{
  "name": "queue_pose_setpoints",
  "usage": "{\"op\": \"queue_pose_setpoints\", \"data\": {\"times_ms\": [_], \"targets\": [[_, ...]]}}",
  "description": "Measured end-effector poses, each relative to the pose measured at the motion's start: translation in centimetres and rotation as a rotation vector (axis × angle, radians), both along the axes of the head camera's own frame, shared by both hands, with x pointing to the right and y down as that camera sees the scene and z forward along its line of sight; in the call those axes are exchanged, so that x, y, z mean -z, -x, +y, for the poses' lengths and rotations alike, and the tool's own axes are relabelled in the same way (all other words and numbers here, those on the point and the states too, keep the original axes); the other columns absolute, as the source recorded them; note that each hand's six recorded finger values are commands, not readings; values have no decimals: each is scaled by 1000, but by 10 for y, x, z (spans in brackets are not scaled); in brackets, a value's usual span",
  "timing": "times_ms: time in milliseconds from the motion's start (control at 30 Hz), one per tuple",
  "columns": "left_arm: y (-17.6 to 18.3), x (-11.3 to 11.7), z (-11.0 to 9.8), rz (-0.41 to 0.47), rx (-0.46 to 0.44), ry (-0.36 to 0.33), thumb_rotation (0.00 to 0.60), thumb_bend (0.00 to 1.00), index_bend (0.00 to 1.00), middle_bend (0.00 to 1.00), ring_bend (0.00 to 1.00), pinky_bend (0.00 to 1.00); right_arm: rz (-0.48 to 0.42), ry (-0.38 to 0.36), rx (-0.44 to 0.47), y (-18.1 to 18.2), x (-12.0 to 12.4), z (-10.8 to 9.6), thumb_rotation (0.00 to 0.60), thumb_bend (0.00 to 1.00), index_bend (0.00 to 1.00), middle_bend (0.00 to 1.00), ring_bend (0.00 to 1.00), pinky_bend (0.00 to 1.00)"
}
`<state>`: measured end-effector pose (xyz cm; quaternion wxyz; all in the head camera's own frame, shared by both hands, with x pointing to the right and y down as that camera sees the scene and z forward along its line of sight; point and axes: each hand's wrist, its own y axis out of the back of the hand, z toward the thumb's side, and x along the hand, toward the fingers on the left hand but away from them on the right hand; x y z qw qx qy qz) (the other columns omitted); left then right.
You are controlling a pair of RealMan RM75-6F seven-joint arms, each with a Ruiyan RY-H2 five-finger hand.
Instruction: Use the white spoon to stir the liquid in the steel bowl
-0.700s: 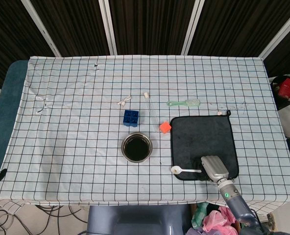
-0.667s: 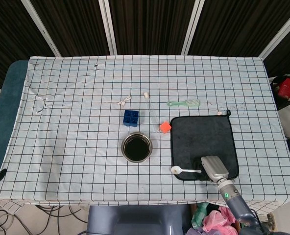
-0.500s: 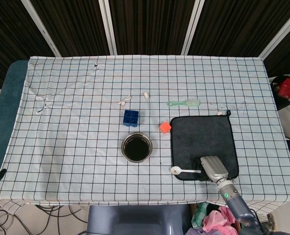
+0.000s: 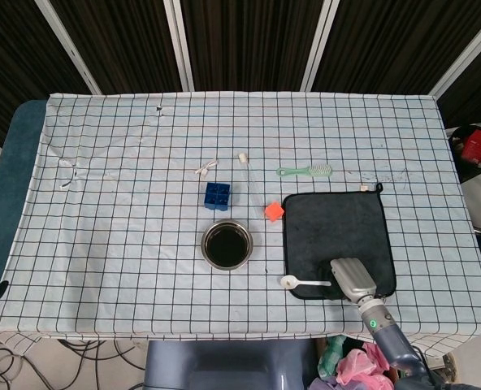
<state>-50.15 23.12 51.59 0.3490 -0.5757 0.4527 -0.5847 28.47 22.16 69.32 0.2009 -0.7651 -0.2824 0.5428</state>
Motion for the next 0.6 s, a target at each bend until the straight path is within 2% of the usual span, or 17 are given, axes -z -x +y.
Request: {"op": "queue_pose_setpoints", "data": {"times_ms": [267,467,600], "targets": [[1,0,-1,1,5,1,600,219,76,6,0,0,10,-28,12,-1,7,-9,600,371,586,881,1000,1000],[2,0,0,1,7,1,600,219,76,6,0,0,23,-97,28,-4,26,-30,600,371,585,881,1000,1000],[1,1,0,3,5,-2,600,218,76,7,0,0,70,-174,88,-6,43,-50,600,370,585,881,1000,1000]]}}
